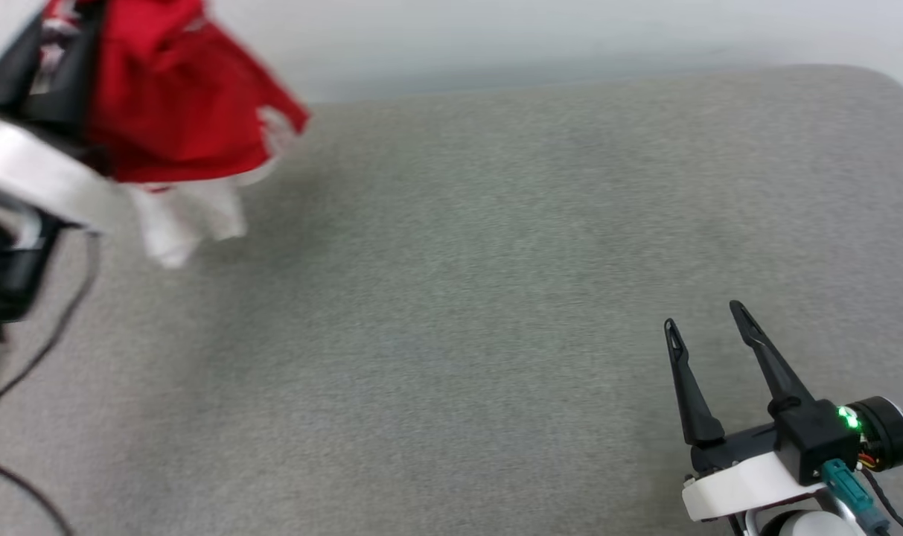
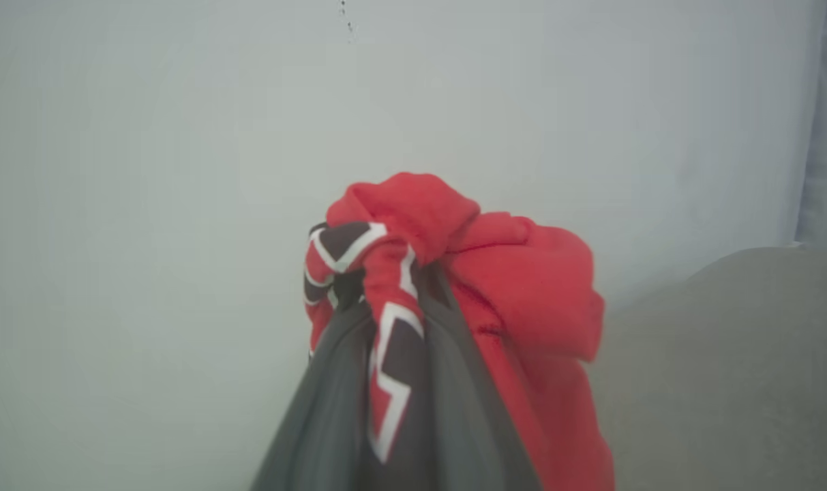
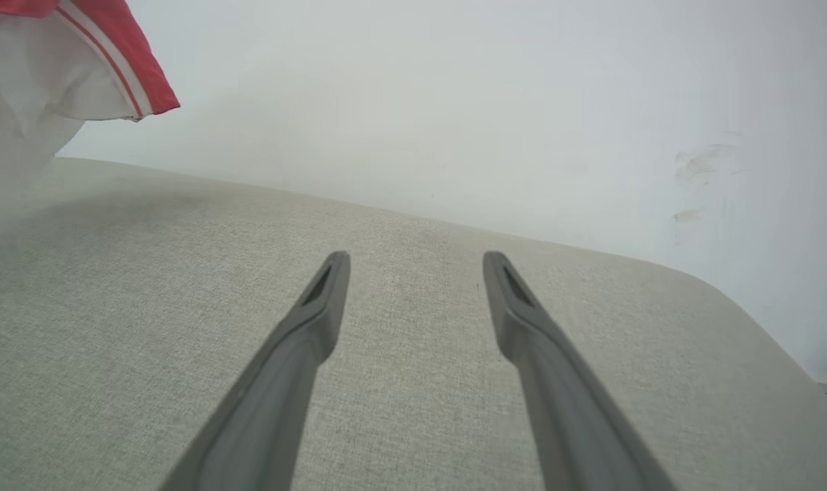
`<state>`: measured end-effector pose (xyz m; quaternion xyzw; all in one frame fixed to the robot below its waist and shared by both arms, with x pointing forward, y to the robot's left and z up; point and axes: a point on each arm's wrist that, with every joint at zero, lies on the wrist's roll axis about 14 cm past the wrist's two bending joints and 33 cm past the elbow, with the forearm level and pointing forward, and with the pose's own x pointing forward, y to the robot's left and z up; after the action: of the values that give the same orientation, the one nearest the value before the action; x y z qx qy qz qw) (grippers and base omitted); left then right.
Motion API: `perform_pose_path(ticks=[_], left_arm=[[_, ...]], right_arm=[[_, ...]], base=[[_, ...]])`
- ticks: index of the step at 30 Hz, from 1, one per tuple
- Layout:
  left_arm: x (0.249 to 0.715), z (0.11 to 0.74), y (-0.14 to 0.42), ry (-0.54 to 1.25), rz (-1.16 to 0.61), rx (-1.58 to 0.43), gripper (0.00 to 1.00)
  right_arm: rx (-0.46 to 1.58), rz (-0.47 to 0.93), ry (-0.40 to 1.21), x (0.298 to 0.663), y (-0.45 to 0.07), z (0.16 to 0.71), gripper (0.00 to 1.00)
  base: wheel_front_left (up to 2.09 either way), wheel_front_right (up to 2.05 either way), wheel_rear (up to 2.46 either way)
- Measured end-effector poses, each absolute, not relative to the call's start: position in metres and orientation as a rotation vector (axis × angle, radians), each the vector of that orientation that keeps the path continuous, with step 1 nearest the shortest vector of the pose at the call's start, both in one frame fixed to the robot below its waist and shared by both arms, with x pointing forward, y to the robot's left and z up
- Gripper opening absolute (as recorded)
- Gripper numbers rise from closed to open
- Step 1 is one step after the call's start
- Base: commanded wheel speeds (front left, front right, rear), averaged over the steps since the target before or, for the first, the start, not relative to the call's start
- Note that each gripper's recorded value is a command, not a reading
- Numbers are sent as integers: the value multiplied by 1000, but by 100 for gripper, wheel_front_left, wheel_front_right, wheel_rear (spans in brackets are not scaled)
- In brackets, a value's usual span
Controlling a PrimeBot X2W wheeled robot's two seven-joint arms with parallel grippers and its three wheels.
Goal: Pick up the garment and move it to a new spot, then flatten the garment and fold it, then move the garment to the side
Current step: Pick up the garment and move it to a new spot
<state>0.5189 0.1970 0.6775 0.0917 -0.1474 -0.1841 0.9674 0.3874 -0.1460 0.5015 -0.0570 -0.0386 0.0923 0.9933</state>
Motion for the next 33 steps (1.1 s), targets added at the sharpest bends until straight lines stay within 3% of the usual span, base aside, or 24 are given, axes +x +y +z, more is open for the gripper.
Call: perform_pose_path(ticks=[8, 18, 19, 23, 27, 33], left_arm=[[493, 678, 54, -420, -677, 127, 0], [413, 524, -91, -51, -1072, -15, 0], [389, 488, -112, 42, -1130, -8, 100], [368, 466, -125, 113, -1159, -37, 100], [379, 470, -116, 102, -1104, -42, 100], [409, 530, -79, -78, -942, -89, 100]], right_arm=[[-116, 74, -108, 378, -182, 516, 100], [-129, 19, -79, 381, -201, 508, 100], [-132, 10, -68, 381, -204, 505, 100], [-133, 20, -76, 384, -201, 507, 100], [-131, 42, -89, 386, -194, 510, 100], [-131, 71, -112, 386, -184, 517, 100]], base=[[0, 0, 0], [0, 0, 0], [0, 0, 0], [0, 0, 0], [0, 0, 0], [0, 0, 0]])
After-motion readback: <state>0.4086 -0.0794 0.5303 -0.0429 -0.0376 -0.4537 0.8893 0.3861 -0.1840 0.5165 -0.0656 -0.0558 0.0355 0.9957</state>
